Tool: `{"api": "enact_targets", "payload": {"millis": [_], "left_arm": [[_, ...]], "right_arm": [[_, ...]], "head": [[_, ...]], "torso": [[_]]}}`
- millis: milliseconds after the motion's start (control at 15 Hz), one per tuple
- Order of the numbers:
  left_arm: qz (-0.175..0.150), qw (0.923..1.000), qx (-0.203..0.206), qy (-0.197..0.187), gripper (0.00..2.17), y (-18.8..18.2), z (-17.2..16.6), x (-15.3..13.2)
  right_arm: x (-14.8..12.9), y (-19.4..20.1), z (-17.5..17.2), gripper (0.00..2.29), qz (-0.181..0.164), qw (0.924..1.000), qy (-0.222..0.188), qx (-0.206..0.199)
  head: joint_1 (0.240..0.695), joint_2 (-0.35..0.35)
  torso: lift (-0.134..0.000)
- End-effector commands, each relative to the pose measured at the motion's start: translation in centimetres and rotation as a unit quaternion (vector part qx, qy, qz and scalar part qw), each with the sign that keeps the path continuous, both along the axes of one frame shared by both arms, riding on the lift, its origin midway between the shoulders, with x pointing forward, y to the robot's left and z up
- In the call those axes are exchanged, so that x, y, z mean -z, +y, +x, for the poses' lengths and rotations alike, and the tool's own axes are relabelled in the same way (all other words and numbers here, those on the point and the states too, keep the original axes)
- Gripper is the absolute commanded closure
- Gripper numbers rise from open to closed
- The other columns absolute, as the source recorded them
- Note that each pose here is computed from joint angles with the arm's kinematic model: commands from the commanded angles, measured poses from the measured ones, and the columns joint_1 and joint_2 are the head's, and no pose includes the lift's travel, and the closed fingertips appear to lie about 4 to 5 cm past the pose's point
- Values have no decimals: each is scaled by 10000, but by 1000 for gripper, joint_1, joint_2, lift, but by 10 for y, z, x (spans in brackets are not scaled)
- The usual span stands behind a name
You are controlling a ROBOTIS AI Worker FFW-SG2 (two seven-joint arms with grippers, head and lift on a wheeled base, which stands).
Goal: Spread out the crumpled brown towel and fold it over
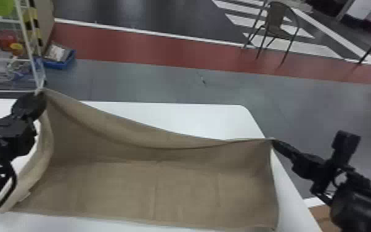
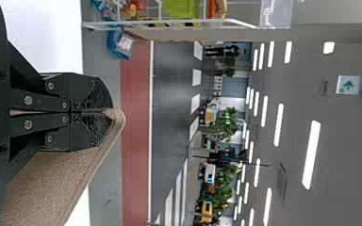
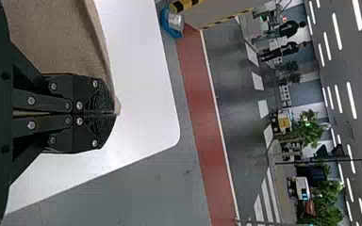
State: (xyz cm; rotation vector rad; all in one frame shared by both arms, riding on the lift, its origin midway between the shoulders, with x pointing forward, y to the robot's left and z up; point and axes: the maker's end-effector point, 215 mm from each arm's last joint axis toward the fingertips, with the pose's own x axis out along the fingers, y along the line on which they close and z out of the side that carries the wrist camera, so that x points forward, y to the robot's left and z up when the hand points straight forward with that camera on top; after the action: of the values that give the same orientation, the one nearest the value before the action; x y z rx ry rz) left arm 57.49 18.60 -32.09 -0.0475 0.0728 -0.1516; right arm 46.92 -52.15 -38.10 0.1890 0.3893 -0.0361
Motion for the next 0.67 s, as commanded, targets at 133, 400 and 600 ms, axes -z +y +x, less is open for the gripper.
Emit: {"api": "enact_targets", "payload": {"millis": [133,400,600], "left_arm": [[203,9997,162,37,1558,-15,27,16],[542,9974,338,329,93,-39,38,52],[684,9971,-51,319,-1,-23,40,52]], "right_arm": [[13,-2,8,1517,-379,9992,116,-87],[35,0,4,296,-585,9975,380,117],[24,-24,-15,-2,-646,9967,302,385]], "head": [[695,-348],[695,-348],[695,-350]], "torso": [[-123],[-123],[-123]]}}
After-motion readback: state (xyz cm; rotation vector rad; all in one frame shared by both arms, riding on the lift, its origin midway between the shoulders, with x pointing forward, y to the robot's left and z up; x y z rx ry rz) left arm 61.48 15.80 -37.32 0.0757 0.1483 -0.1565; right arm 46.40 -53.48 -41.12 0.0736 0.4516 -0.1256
